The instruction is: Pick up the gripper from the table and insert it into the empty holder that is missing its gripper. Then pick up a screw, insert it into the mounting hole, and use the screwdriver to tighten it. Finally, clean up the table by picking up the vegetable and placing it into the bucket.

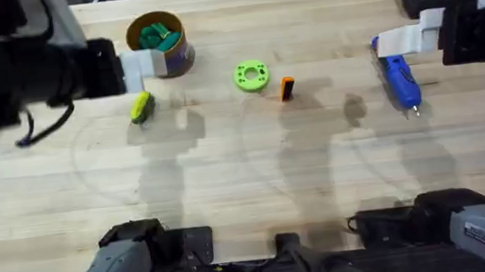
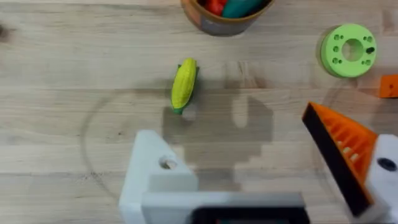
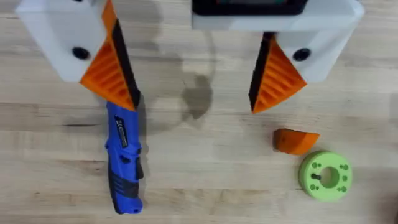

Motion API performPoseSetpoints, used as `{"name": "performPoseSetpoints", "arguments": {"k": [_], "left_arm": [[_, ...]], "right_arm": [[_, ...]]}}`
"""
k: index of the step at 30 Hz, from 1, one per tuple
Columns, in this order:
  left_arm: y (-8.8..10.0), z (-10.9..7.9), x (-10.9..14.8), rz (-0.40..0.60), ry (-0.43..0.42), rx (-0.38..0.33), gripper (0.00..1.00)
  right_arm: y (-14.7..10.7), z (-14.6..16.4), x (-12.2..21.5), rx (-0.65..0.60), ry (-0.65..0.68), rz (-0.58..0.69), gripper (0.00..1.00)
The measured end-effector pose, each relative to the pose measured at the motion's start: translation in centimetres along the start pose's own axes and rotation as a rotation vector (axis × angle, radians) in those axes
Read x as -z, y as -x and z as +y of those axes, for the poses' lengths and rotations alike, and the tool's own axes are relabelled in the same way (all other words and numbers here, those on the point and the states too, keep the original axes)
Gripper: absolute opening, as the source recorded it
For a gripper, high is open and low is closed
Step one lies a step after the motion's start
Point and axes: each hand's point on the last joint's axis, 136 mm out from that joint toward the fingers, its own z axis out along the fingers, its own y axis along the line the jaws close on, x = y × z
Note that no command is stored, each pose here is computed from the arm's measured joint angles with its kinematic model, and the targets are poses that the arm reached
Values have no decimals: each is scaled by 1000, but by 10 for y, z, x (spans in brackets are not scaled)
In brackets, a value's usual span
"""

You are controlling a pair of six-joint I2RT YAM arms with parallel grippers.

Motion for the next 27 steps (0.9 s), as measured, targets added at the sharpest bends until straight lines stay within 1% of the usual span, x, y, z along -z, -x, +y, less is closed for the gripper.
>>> {"name": "performPoseSetpoints", "arguments": {"k": [1, 2, 6, 9, 19, 21, 25, 27], "left_arm": [[-2, 0, 4, -15, 4, 2, 988], [-7, 1, 14, -62, 16, 6, 988], [-4, 1, 26, -116, 19, 8, 986], [-3, 0, 30, -131, 19, 7, 986], [-6, 1, 29, -118, 19, 8, 986], [-11, 1, 28, -96, 20, 11, 986], [-29, 1, 27, -23, 20, 17, 986], [-31, 1, 27, -13, 20, 18, 986]], "right_arm": [[0, 0, 0, 0, 0, 0, 994], [0, 0, 0, 0, 0, 0, 994], [0, 0, 0, 0, 0, 0, 992], [0, 0, 0, 0, 0, 1, 992], [0, 0, 0, 0, 0, 1, 993], [0, 0, 0, 0, 0, 1, 993], [0, 0, 0, 0, 0, 1, 992], [0, 0, 0, 0, 0, 1, 992]]}}
